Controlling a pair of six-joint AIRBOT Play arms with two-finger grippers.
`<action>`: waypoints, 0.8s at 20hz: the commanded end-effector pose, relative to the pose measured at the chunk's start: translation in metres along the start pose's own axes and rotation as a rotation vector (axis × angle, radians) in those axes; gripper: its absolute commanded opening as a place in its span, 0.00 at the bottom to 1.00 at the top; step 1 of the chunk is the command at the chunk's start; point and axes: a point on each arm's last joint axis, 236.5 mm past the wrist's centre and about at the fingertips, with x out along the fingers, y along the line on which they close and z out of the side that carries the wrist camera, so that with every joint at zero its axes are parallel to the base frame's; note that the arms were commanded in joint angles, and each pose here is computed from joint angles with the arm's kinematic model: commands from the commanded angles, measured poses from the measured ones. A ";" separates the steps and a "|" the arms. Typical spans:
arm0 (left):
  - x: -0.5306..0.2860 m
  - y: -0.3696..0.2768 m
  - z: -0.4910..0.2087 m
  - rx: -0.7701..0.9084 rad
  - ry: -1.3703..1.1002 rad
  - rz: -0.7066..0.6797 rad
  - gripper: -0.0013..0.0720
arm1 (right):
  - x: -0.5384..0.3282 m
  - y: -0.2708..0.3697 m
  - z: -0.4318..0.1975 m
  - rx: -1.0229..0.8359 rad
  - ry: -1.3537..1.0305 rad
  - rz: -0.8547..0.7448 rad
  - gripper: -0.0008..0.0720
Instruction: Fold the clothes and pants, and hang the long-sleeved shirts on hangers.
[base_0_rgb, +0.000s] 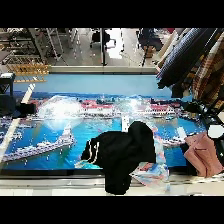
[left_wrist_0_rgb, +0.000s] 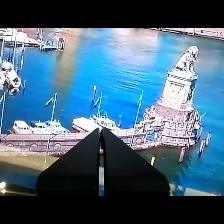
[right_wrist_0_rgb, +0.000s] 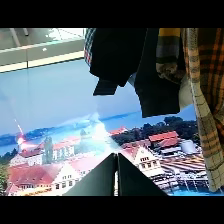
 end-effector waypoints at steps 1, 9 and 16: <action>0.000 0.000 0.000 -0.001 0.000 0.001 0.03 | 0.000 0.000 0.000 0.000 0.001 0.001 0.04; 0.001 -0.001 0.005 0.000 -0.021 -0.003 0.03 | 0.000 0.000 0.000 0.000 0.001 0.001 0.04; 0.021 -0.037 -0.018 -0.038 0.110 -0.124 0.83 | 0.000 0.000 0.002 0.008 -0.007 0.000 0.04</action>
